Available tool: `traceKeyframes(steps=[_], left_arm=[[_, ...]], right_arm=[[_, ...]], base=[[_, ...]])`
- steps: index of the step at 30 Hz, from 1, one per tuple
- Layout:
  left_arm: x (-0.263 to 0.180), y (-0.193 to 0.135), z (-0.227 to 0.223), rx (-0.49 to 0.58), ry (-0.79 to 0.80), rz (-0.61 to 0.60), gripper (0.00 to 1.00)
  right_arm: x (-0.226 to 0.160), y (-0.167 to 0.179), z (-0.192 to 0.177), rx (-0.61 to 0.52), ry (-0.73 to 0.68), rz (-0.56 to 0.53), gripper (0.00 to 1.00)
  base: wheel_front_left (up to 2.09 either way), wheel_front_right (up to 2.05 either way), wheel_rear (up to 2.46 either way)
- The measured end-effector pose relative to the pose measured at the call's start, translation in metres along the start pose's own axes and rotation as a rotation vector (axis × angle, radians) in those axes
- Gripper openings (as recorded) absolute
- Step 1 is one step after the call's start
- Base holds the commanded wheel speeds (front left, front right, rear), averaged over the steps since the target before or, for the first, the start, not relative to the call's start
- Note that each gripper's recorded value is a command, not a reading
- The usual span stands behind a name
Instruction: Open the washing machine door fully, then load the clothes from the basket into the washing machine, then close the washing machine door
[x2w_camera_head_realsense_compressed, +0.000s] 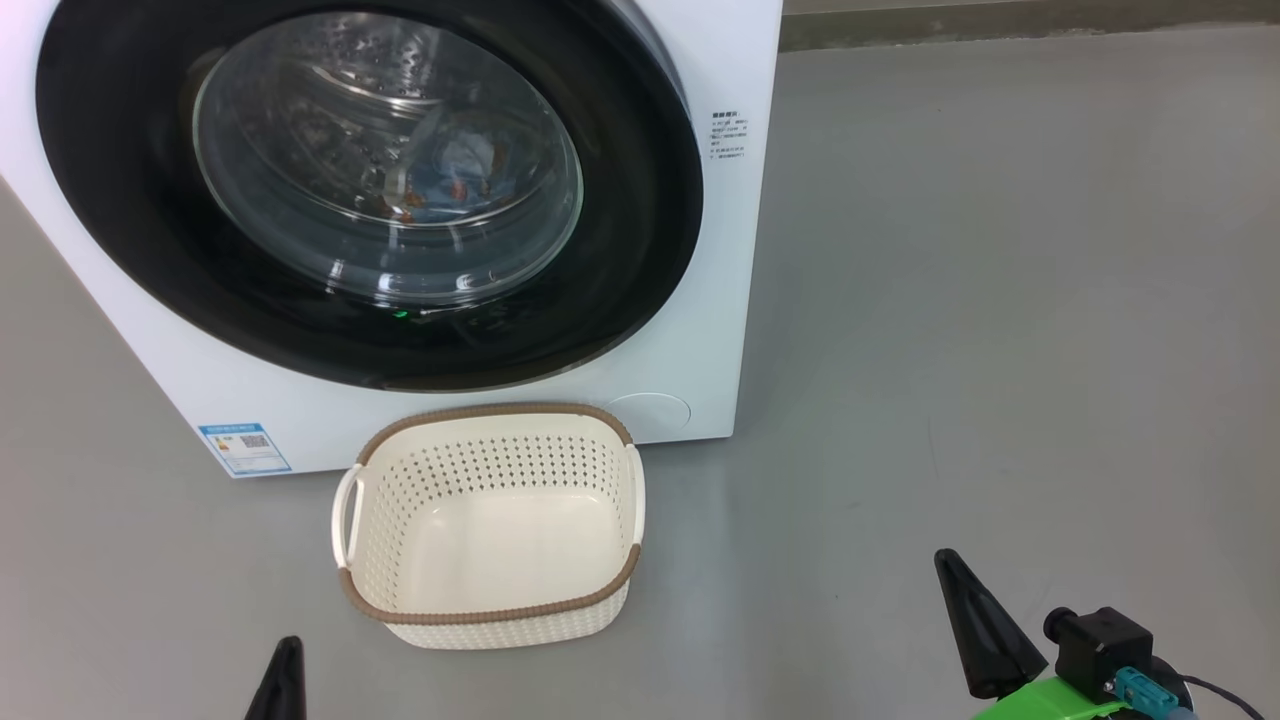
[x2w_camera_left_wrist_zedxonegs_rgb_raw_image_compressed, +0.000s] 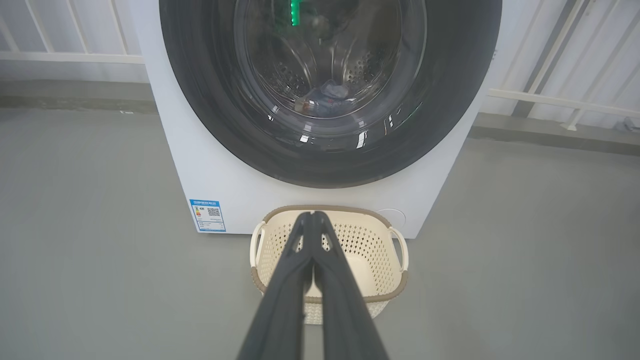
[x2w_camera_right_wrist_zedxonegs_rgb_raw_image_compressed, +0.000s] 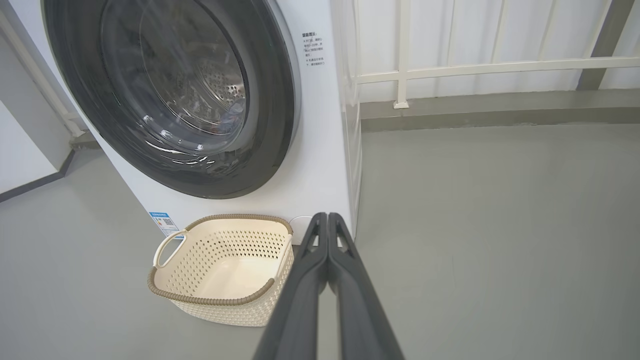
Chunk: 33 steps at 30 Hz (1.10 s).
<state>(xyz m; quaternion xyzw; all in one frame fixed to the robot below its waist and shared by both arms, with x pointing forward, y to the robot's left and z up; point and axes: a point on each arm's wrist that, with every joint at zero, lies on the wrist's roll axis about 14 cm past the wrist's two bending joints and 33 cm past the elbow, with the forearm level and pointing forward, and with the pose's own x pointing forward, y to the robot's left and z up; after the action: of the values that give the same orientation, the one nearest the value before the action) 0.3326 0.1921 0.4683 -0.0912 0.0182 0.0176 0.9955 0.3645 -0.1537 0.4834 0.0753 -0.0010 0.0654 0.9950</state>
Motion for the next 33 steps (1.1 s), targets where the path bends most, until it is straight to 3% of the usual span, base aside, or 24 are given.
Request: traceKeyframes(steps=[33], left_arm=[[0.003,0.008,-0.01,-0.349,0.057,0.069,0.0]], right_arm=[[-0.002,-0.02,-0.004,0.362,0.021,-0.106,0.0]], base=[[0.0,0.0,0.0]])
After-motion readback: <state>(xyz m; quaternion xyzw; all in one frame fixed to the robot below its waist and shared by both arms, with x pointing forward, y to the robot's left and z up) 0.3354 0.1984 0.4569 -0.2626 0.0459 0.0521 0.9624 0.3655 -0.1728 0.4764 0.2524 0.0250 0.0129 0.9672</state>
